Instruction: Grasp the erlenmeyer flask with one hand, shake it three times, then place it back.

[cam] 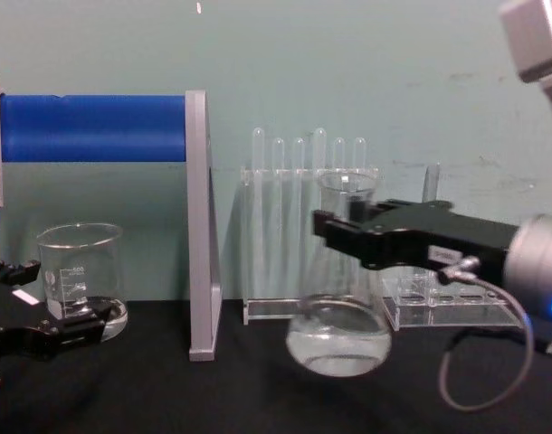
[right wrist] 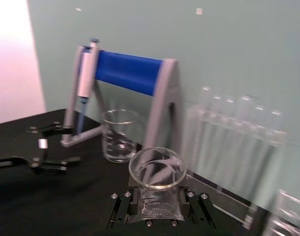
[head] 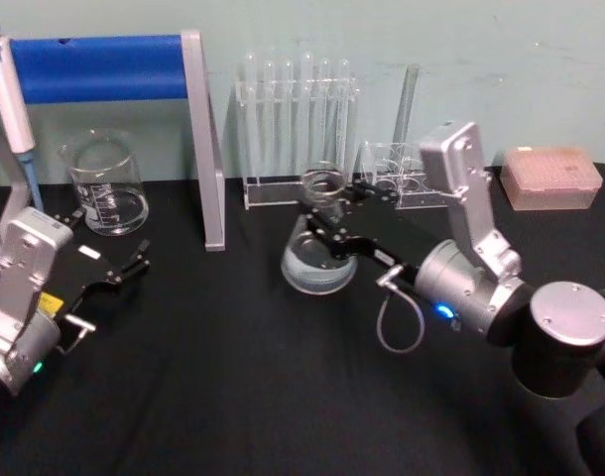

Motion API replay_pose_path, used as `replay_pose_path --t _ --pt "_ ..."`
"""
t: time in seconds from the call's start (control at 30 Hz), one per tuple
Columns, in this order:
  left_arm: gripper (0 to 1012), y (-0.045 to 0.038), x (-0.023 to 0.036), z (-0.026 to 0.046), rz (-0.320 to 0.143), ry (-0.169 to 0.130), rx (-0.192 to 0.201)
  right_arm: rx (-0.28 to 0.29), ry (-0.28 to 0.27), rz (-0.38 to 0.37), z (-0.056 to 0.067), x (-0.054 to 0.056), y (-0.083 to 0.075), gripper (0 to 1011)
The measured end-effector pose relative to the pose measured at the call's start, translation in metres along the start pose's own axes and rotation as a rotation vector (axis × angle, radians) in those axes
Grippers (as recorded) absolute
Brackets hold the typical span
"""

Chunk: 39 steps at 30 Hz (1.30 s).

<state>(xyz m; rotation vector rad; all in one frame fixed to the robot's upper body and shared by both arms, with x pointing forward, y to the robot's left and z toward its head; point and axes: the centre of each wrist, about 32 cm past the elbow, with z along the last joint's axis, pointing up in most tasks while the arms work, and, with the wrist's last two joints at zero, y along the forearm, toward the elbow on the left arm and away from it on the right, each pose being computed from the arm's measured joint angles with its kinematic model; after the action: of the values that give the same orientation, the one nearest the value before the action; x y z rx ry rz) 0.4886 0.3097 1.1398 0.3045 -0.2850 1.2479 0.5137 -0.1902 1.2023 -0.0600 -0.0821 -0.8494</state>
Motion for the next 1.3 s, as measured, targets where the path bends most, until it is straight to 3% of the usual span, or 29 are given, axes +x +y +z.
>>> replay_pose_path --t 0.2,0.37,0.6,0.87,1.03,1.3 --pt "1001 0.0 0.0 0.0 0.0 0.0 0.0 0.008 0.0 0.049 0.0 -0.004 0.01 449" --pt "1001 0.0 0.0 0.0 0.0 0.0 0.0 0.007 0.004 0.029 0.0 -0.002 0.009 449" --pt "1001 0.0 0.0 0.0 0.0 0.0 0.0 0.0 0.012 -0.095 -0.001 0.013 -0.007 449" --pt "1001 0.0 0.0 0.0 0.0 0.0 0.0 -0.028 0.024 -0.309 -0.004 0.031 -0.042 449" --pt "1001 0.0 0.0 0.0 0.0 0.0 0.0 -0.046 0.023 -0.403 -0.005 0.036 -0.06 449" --pt "1001 0.0 0.0 0.0 0.0 0.0 0.0 -0.058 0.022 -0.459 -0.006 0.039 -0.071 449"
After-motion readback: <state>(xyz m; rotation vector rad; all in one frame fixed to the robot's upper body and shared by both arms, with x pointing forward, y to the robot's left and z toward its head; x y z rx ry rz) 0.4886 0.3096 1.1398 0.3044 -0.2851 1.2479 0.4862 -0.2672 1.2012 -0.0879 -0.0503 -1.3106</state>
